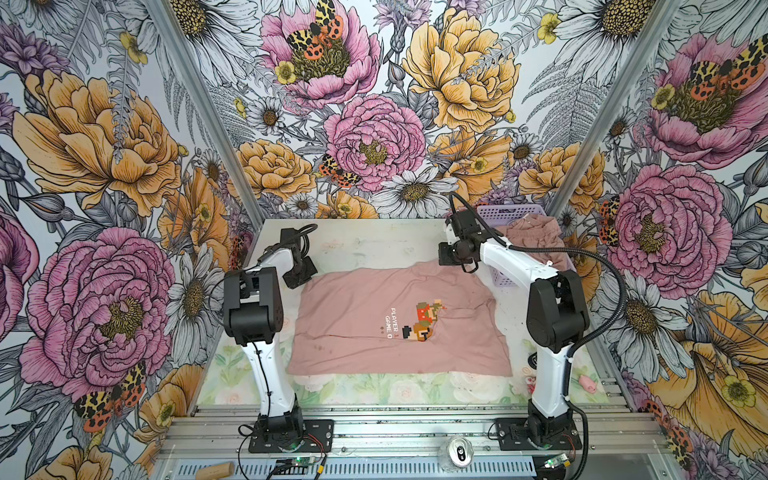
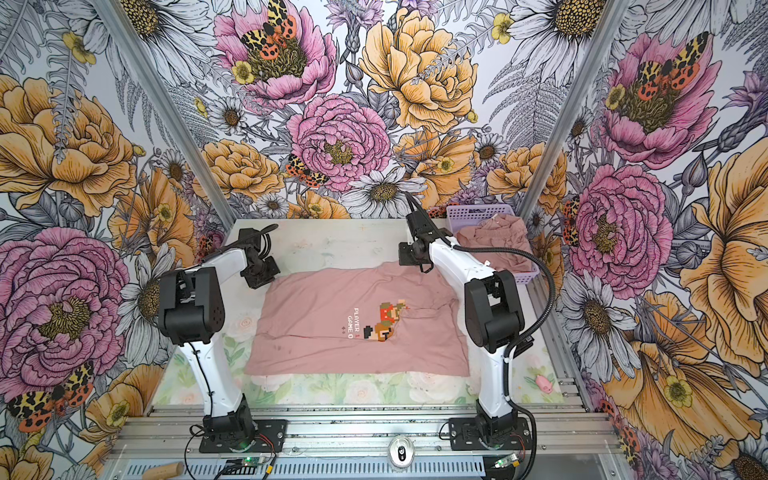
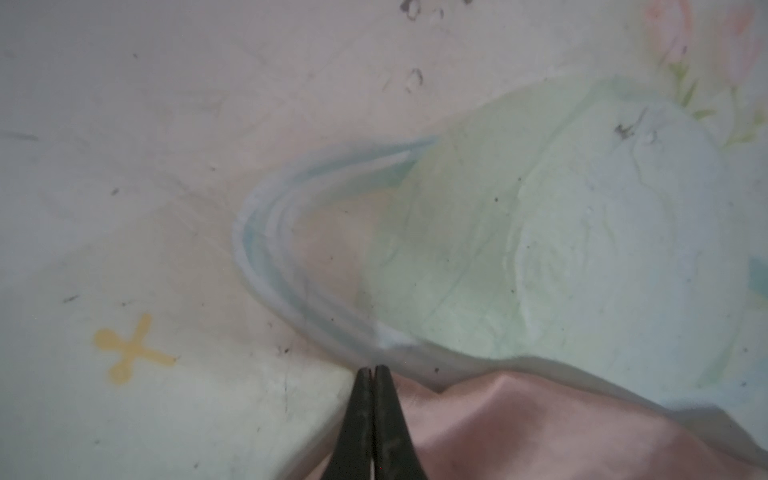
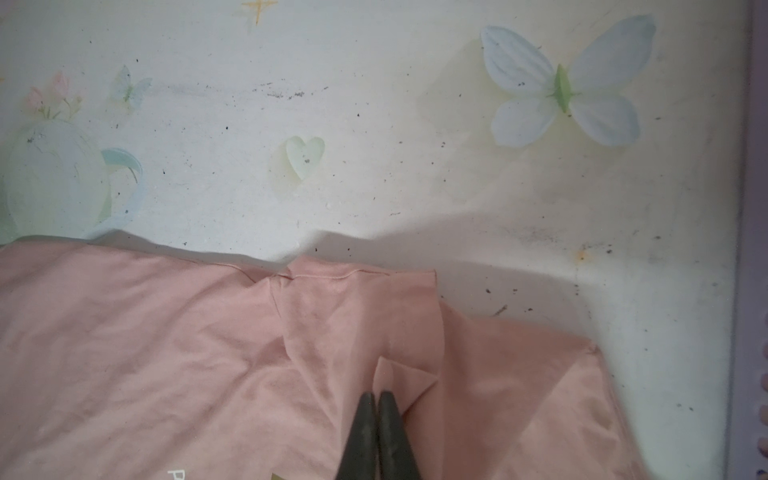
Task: Fold and stack the mixed laundry pile
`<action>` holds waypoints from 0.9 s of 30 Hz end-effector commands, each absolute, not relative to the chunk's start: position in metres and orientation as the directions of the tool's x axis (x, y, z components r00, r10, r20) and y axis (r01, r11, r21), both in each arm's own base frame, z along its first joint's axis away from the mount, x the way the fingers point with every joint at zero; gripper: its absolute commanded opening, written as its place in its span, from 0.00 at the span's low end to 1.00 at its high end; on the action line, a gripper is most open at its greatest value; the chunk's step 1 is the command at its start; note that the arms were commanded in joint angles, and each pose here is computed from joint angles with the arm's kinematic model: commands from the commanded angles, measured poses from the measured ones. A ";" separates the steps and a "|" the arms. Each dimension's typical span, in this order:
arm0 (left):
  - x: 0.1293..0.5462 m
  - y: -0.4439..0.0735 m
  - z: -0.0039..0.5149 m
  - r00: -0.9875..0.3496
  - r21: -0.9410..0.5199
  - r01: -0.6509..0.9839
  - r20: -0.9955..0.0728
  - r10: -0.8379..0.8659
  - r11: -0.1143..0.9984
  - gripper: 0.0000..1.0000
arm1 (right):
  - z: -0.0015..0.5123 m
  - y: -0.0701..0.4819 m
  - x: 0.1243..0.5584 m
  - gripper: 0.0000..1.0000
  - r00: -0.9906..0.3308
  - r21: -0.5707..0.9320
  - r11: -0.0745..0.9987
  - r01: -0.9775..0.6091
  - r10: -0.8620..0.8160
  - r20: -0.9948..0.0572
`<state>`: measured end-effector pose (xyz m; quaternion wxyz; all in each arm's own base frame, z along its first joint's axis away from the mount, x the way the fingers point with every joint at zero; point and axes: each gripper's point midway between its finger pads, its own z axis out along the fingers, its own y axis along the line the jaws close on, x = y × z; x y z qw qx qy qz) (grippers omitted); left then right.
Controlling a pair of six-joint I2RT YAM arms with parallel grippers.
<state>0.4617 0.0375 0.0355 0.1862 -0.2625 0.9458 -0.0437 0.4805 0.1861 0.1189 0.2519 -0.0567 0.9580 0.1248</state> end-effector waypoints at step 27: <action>0.318 -0.008 0.082 -0.723 -0.299 -0.520 -0.345 -0.598 0.800 0.49 | 0.111 0.154 0.375 0.00 -0.904 0.240 0.965 -0.100 0.012 -0.426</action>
